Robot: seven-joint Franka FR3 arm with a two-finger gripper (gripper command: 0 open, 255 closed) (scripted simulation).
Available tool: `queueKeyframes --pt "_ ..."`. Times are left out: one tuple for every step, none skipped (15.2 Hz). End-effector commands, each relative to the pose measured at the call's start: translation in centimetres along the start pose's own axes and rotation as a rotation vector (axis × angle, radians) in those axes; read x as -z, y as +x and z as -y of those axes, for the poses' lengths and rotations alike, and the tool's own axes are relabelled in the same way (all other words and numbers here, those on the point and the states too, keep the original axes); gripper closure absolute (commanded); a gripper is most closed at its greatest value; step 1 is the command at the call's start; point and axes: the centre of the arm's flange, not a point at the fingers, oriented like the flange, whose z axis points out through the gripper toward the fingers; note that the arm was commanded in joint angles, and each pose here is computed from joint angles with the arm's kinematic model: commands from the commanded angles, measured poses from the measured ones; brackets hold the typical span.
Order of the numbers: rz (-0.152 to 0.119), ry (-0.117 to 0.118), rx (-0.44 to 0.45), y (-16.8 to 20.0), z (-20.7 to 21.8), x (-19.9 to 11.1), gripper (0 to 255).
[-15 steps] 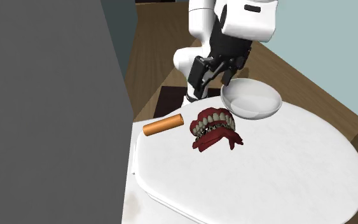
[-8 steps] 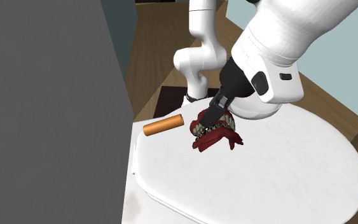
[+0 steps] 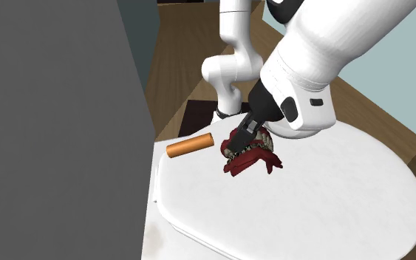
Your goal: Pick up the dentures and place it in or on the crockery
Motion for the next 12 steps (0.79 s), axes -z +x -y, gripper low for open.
queueKeyframes --pt "0.0 0.0 0.0 0.01 0.0 -0.03 0" --pt "0.0 0.0 0.0 0.01 0.0 -0.03 0" --pt "0.0 0.0 0.0 0.01 0.0 -0.03 0" --pt "0.0 0.0 0.0 0.01 0.0 -0.03 255" --pt "0.0 0.0 0.0 0.01 0.0 -0.03 255" --pt "0.0 0.0 0.0 0.0 0.0 -0.02 255" --pt "0.0 0.0 0.0 0.01 0.0 -0.02 255" --pt "0.0 0.0 0.0 0.01 0.0 -0.02 255" --pt "0.0 0.0 0.0 0.01 0.0 -0.02 255" --pt "0.0 0.0 0.0 0.01 0.0 -0.02 255" --pt "0.0 0.0 0.0 0.02 0.0 -0.02 255" --pt "0.0 0.0 0.0 0.02 0.01 -0.02 255"
